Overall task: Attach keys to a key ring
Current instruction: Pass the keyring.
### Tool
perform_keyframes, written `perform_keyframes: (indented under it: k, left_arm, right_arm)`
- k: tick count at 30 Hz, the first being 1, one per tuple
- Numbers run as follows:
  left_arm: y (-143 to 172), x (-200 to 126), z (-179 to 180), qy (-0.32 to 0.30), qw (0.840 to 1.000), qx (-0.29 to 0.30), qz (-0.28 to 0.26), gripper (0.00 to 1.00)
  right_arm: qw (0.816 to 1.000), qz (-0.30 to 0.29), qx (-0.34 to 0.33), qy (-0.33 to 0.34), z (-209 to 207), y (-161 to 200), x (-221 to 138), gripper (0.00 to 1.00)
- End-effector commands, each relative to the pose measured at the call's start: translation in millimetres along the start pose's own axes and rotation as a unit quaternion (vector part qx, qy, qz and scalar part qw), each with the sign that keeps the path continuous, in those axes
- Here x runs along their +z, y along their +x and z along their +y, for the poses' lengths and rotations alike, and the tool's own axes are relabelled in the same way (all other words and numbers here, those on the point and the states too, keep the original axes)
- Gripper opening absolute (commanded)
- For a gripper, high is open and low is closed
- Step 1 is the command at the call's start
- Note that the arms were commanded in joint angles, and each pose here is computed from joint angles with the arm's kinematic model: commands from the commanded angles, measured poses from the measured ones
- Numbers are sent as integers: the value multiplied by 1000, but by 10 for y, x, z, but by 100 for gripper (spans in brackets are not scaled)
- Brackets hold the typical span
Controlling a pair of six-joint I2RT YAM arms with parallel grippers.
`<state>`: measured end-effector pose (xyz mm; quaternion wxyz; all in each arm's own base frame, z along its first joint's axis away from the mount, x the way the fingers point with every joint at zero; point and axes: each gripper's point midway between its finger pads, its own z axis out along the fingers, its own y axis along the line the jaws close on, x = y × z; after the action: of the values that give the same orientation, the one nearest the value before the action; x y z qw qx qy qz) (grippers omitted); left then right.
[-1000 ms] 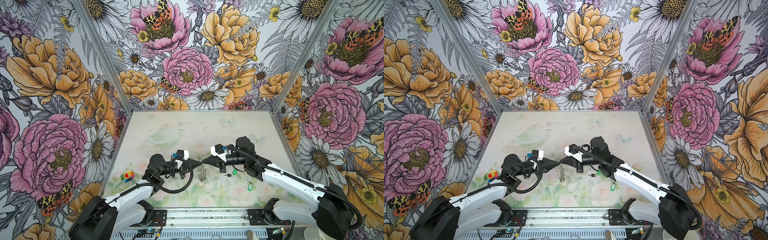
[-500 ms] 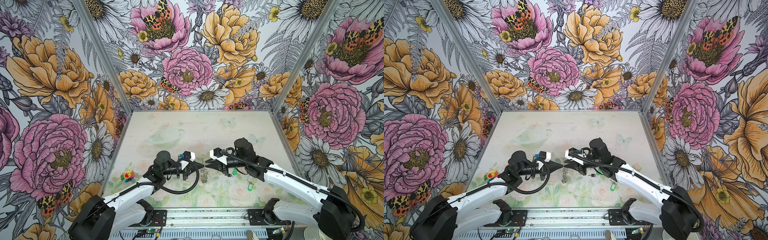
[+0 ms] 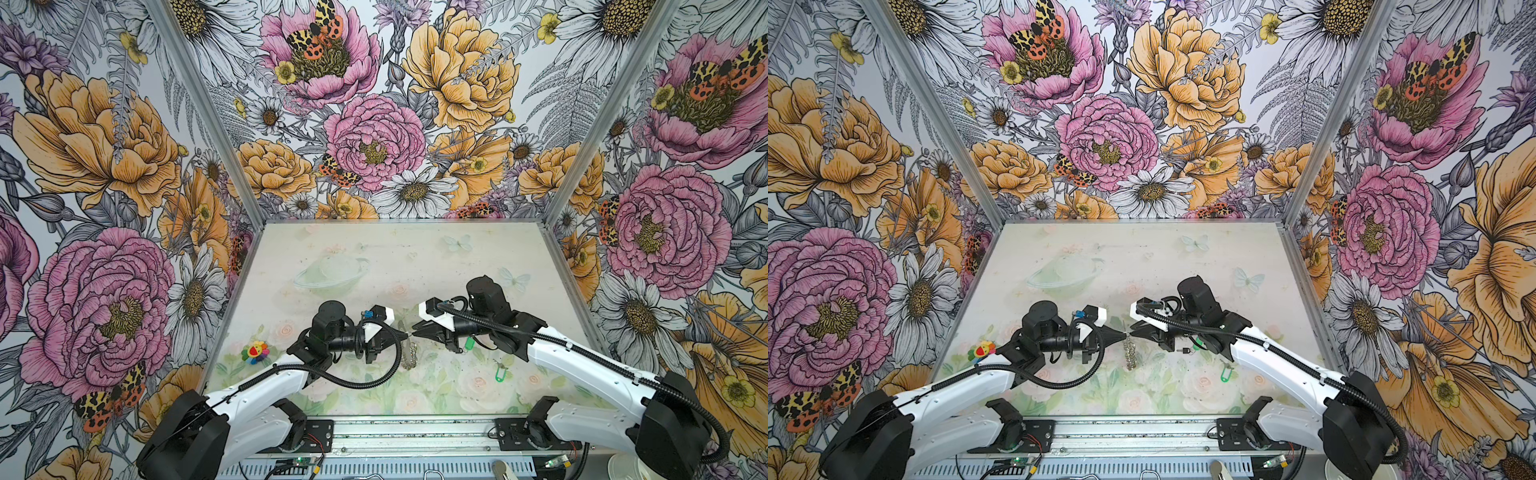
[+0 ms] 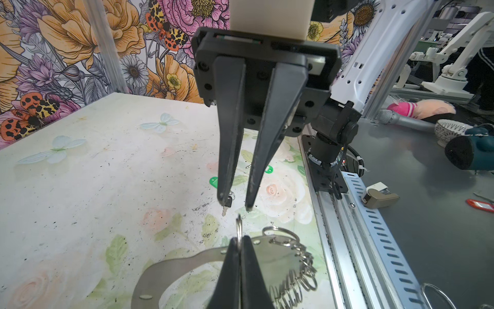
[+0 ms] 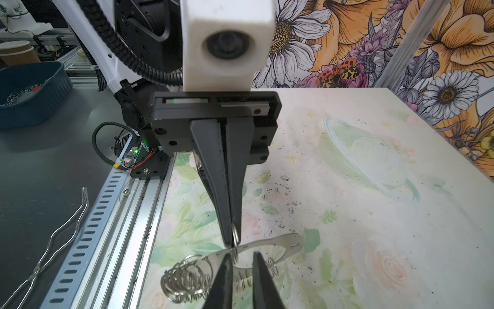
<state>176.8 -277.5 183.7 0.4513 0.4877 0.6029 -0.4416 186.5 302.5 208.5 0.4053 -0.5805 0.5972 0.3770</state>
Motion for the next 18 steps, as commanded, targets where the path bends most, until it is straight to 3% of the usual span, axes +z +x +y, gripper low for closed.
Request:
perform_keyframes:
  k: [1,18]
  left_arm:
    - [-165,30,-14,11,1000,24,-13,0]
    - [-164,27,-11,10,1000,25,-13,0]
  right_arm:
    - [1000,-15,-9,-14,-2,-155,7,14]
    - [1000,-5,0,-25,20,-82,83,4]
